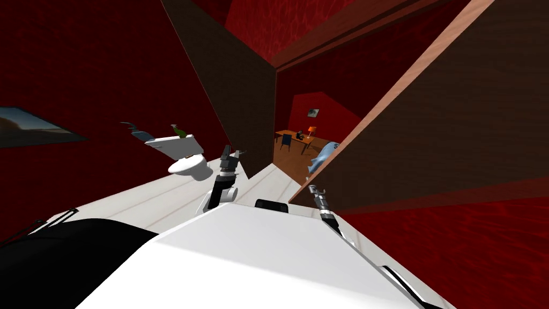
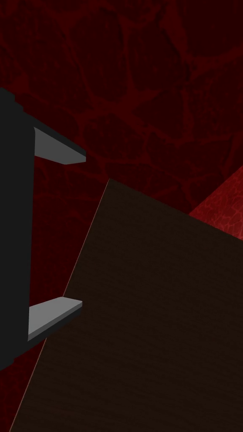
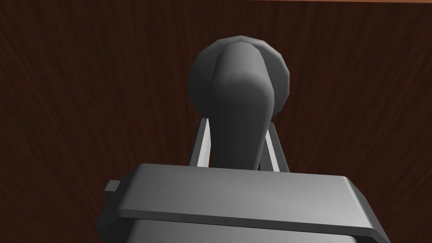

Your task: Pull the door open

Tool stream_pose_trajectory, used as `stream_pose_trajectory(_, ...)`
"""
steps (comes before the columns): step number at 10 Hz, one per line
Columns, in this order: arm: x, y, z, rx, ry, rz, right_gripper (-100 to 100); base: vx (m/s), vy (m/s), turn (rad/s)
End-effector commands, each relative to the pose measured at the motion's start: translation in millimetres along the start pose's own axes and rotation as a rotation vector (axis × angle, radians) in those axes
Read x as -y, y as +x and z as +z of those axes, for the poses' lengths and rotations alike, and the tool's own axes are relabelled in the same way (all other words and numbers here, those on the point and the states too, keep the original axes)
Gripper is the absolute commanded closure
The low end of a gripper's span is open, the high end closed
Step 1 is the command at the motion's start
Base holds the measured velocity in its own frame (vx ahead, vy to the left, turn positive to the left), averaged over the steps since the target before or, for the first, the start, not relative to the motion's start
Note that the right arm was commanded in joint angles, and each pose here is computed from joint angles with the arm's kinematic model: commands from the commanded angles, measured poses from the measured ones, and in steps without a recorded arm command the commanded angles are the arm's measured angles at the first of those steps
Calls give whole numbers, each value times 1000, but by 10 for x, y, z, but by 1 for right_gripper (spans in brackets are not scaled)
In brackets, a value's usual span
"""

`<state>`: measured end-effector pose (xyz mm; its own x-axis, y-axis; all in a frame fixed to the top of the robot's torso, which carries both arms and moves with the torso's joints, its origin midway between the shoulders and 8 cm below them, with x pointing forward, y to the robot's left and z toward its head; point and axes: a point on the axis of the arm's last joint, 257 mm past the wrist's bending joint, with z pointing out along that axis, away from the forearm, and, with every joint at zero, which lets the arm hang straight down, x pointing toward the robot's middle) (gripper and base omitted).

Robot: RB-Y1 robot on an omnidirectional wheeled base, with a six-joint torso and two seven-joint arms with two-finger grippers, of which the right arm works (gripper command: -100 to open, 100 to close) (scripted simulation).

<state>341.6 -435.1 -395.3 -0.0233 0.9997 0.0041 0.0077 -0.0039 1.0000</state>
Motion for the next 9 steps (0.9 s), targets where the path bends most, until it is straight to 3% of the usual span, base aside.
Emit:
stream_pose_trajectory(1,0,0,0,0,0,0,100,-54,-11,18)
stream_pose_trajectory(2,7,-4,-96,-10,0,1,100,-147,-48,216)
stream_pose_trajectory(9,-25,-69,-421,-39,-7,-4,100,-200,-71,169)
